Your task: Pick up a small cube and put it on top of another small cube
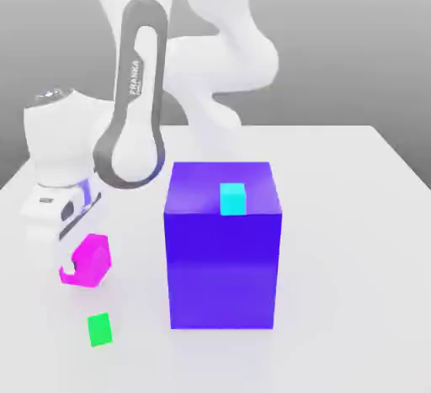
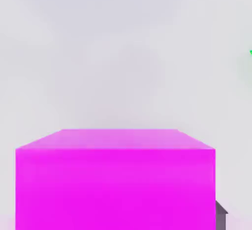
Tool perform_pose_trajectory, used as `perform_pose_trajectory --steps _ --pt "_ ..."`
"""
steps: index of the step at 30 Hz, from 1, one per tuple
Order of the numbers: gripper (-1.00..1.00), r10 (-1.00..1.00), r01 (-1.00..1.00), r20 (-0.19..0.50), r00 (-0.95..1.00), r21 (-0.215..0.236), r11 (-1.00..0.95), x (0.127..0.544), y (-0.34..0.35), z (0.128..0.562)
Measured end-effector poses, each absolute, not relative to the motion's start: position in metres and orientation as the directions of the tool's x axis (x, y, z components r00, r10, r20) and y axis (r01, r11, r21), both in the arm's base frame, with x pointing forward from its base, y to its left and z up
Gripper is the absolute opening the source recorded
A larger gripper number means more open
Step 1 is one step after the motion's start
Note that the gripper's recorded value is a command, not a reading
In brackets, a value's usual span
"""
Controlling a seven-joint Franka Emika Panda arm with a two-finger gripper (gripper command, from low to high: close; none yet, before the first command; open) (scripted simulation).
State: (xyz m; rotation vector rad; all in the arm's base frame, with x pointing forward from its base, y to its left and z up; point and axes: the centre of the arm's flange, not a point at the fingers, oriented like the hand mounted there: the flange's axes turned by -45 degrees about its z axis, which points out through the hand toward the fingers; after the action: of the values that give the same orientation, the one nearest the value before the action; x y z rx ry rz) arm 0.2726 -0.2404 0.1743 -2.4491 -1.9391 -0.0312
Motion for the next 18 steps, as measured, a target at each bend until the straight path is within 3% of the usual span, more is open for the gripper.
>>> perform_pose_trajectory --steps 18 --pt "-1.0 0.972 0.972 0.019 0.234 -0.011 -0.233 0.267 -0.237 0.206"
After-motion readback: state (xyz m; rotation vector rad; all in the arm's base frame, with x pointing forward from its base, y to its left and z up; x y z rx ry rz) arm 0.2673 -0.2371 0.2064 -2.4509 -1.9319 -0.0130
